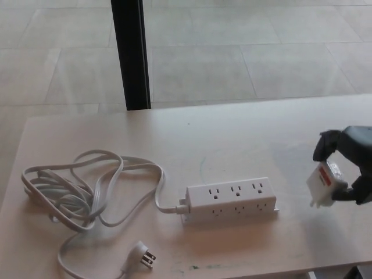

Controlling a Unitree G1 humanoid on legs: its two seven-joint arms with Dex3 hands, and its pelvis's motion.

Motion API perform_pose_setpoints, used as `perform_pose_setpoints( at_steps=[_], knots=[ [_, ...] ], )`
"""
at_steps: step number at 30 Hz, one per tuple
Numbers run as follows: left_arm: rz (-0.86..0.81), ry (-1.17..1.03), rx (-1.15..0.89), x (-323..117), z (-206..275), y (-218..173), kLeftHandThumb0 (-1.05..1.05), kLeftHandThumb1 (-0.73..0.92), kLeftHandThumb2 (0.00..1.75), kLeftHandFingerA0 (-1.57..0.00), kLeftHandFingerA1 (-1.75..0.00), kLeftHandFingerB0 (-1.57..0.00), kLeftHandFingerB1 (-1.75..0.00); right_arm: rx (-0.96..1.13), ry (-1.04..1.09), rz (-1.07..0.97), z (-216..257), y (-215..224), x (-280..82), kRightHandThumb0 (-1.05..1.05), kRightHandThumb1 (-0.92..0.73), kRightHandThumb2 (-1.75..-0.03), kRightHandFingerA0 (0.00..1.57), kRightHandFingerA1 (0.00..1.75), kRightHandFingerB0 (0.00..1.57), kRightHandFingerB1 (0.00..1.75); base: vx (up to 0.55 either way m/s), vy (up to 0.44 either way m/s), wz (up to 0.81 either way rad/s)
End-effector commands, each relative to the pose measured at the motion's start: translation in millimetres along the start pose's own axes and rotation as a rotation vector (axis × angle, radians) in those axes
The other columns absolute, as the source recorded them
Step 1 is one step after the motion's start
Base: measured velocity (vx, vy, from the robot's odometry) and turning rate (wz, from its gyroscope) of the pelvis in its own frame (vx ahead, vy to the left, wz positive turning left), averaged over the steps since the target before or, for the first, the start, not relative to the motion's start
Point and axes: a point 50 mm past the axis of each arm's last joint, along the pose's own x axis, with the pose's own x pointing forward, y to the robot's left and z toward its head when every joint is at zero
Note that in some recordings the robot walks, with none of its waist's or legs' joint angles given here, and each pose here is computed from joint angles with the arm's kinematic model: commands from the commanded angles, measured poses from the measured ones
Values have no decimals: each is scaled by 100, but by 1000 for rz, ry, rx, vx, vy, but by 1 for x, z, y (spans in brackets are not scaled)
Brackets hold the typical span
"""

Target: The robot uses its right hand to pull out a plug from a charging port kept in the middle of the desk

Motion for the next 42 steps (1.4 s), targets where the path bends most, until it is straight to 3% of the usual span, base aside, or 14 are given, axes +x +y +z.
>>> perform_pose_setpoints(
  at_steps=[1, 3, 6, 7, 8, 15, 16, 17, 33, 34, 37, 38, 39, 42],
  knots=[
    [18, -13, -21, -1, 1, 5, -86, 92, 75, -78, -53, -56, -43, 98, 77, -21, -12, 18, -3, -28, -64, -87, 90, 175, 80, 82, 0, 0, 0],
    [22, -14, -14, -1, 1, 5, -86, 92, 77, -81, -54, -58, -42, 137, 85, -31, -12, 24, -4, -27, -56, -106, 94, 175, 77, 152, 0, 0, 0],
    [23, -12, -16, -1, 1, 5, -94, 78, 93, -79, -59, -54, -49, 172, 105, -23, -15, 30, -4, -28, -54, -98, 91, 175, 72, 167, 0, 0, 0],
    [27, -12, -24, -1, 1, 5, -94, 78, 92, -79, -59, -56, -49, 217, 108, -13, -16, 34, -6, -28, -56, -95, 88, 173, 82, 86, 0, 0, 0],
    [29, -9, -36, -1, 1, 5, -94, 78, 92, -79, -59, -56, -49, 236, 109, -2, -17, 37, -7, -28, -63, -73, 82, 168, 61, 60, 0, 0, 0],
    [26, -2, -28, -2, -2, 6, -89, 92, 77, -76, -52, -54, -42, 184, 182, 159, -21, 30, -5, -80, -53, -59, 74, 141, 0, 11, 0, 0, 0],
    [25, -5, -26, -2, -2, 6, -89, 92, 76, -76, -53, -55, -43, 180, 192, 175, -22, 28, -5, -82, -51, -57, 68, 128, 0, 8, 0, 0, 0],
    [25, -5, -31, -2, -2, 6, -88, 92, 76, -78, -54, -56, -43, 149, 210, 202, -25, 23, -5, -87, -42, -81, 39, 80, 0, 0, 0, 0, 0],
    [40, -3, -38, -1, 0, 9, -88, 92, 78, -77, -53, -55, -42, 165, 254, 161, -66, -56, -34, -92, -58, -58, 36, 67, 0, 16, 0, 0, 0],
    [42, -4, -36, -1, 2, 10, -88, 92, 76, -79, -54, -58, -43, 215, 261, 122, -78, -68, -46, -83, -42, -88, 51, 80, 6, 10, 0, 0, 0],
    [40, -17, -23, -1, 3, 11, -94, 78, 93, -78, -60, -55, -49, 398, 341, -30, -125, -89, -97, -79, -49, -86, 101, 129, 5, 27, 0, 0, 0],
    [41, -17, -17, -2, 3, 12, -94, 78, 93, -78, -60, -55, -49, 421, 362, -45, -131, -90, -104, -79, -49, -86, 101, 129, 5, 27, 0, 0, 0],
    [39, -16, -26, -1, 3, 12, -90, 92, 78, -80, -57, -55, -43, 456, 381, -77, -140, -91, -115, -84, -53, -85, 55, 85, 6, 40, 0, 0, 0],
    [39, -14, -43, -1, 3, 12, -89, 92, 76, -77, -54, -54, -43, 592, 445, -225, -178, -89, -158, -91, -53, -87, 85, 129, 8, 50, 0, 0, 0]
  ],
)
